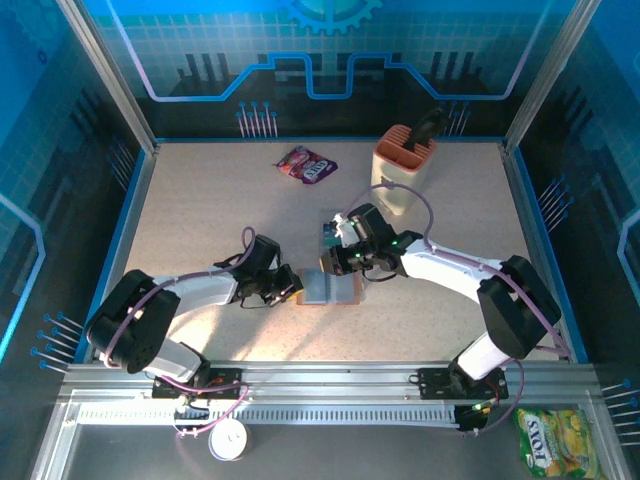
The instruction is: Take the credit cards out of the card holder
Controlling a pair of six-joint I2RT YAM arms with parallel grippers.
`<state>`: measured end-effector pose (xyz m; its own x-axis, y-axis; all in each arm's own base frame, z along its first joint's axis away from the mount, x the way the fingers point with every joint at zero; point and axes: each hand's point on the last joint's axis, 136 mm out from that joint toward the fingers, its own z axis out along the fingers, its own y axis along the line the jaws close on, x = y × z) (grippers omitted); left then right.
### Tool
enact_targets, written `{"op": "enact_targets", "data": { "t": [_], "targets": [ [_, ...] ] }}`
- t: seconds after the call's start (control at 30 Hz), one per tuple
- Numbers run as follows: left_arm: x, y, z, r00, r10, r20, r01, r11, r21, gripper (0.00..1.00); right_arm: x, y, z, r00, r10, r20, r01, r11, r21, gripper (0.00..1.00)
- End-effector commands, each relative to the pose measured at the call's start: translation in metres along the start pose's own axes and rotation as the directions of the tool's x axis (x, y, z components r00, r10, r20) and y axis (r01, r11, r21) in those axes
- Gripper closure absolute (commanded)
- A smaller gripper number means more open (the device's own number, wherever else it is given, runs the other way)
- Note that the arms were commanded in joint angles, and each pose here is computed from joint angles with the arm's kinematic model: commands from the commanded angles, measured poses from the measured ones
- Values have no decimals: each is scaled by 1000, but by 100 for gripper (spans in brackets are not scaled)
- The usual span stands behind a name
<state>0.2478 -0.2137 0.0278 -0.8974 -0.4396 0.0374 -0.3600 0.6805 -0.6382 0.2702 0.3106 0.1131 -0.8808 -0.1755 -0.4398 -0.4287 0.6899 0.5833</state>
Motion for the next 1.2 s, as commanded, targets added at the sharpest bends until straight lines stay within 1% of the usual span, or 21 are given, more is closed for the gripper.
{"op": "enact_targets", "data": {
  "t": [0.0,0.07,0.2,0.37,0.43,0.53,0.63,0.83,0.93,1.17],
  "targets": [
    [2,5,-7,1000,26,12,-26,999,-21,89,8,4,7,996,92,-20,-93,995,-29,84],
    [3,6,-9,999,30,12,-30,999,-29,89,12,2,11,989,145,-38,-146,989,-28,85],
    [4,7,-9,1000,21,8,-21,999,-26,91,20,2,17,978,194,-69,-197,980,-39,86],
    [6,8,-2,1000,20,-13,-20,999,-28,91,27,-1,23,970,224,-93,-228,973,-43,86],
    [5,10,0,1000,21,-21,-22,999,-49,91,29,-2,26,967,234,-104,-240,970,-42,85],
    [4,16,-1,999,38,-17,-39,994,-101,91,32,-4,31,958,259,-122,-265,964,-38,82],
    [5,16,1,999,31,-19,-33,995,-90,91,34,-4,35,954,268,-135,-276,960,-43,79],
    [7,21,3,999,29,-25,-32,994,-104,91,36,2,42,953,261,-157,-273,960,-62,75],
    [7,24,2,1000,24,-20,-26,994,-108,91,37,2,44,955,251,-157,-263,963,-61,70],
    [7,16,-3,999,37,-10,-38,996,-80,90,37,3,46,952,253,-172,-267,962,-62,67]
  ]
}}
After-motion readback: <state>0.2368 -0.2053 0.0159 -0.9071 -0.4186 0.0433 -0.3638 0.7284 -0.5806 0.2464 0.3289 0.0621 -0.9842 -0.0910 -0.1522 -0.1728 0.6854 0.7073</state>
